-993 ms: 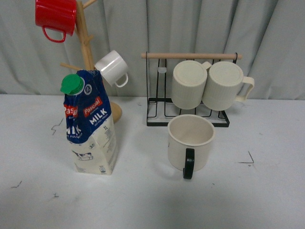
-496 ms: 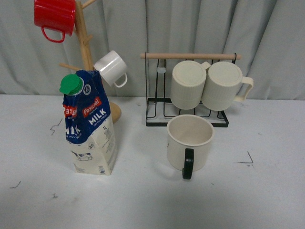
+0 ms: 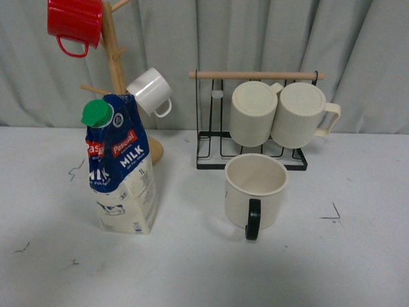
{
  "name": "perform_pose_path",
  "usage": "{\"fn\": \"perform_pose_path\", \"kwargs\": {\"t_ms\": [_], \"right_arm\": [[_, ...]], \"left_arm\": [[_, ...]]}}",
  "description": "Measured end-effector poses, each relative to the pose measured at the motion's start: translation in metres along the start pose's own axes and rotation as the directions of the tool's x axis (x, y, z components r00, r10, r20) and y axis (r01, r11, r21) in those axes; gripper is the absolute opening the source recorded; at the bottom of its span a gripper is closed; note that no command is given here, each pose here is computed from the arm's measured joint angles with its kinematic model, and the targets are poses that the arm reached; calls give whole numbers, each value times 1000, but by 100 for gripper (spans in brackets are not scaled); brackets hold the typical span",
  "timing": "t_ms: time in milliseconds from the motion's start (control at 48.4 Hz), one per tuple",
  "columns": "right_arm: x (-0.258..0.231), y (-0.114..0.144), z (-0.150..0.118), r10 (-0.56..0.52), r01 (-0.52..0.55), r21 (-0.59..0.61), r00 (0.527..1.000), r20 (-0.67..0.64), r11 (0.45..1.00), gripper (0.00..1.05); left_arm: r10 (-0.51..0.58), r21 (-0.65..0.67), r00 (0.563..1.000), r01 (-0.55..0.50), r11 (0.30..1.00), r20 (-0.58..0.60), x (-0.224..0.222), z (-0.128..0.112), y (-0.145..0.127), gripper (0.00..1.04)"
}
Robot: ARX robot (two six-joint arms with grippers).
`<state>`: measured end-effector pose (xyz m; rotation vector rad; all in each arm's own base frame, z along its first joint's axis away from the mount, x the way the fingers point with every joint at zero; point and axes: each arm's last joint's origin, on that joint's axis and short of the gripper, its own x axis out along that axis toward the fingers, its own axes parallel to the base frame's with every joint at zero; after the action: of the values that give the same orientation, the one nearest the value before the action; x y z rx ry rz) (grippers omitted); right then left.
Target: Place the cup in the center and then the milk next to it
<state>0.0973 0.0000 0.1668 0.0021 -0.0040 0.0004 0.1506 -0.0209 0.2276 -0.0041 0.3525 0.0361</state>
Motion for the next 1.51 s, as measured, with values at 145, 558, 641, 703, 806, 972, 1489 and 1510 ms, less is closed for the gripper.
{"fn": "perform_pose_path", "kwargs": {"t_ms": [145, 558, 641, 703, 806, 972, 1489, 1510], "right_arm": [[0, 0, 0, 0, 0, 0, 1000, 0, 1000, 98], [0, 0, 0, 0, 0, 0, 1000, 0, 1000, 98], [0, 0, 0, 0, 0, 0, 1000, 0, 1000, 98], [0, 0, 0, 0, 0, 0, 1000, 0, 1000, 98], [0, 0, 0, 0, 0, 0, 1000, 0, 1000, 98], [0, 0, 0, 0, 0, 0, 1000, 0, 1000, 98], [0, 0, 0, 0, 0, 0, 1000, 0, 1000, 98], [0, 0, 0, 0, 0, 0, 1000, 0, 1000, 98]], "left_arm": [[-23, 23, 999, 22, 999, 47, 56, 31, -20, 98], [23, 49, 999, -21, 999, -47, 165, 46, -42, 98], [13, 36, 998, -10, 999, -68, 174, 42, -43, 98], [0, 19, 996, 2, 1000, -85, 177, 38, -44, 98], [-39, -7, 995, 39, 999, -90, 178, 37, -45, 98], [-81, -43, 993, 78, 996, -89, 179, 35, -45, 98], [-81, -64, 995, 78, 995, -54, 177, 34, -32, 98], [-80, -66, 995, 77, 995, -53, 176, 35, -31, 98]]}}
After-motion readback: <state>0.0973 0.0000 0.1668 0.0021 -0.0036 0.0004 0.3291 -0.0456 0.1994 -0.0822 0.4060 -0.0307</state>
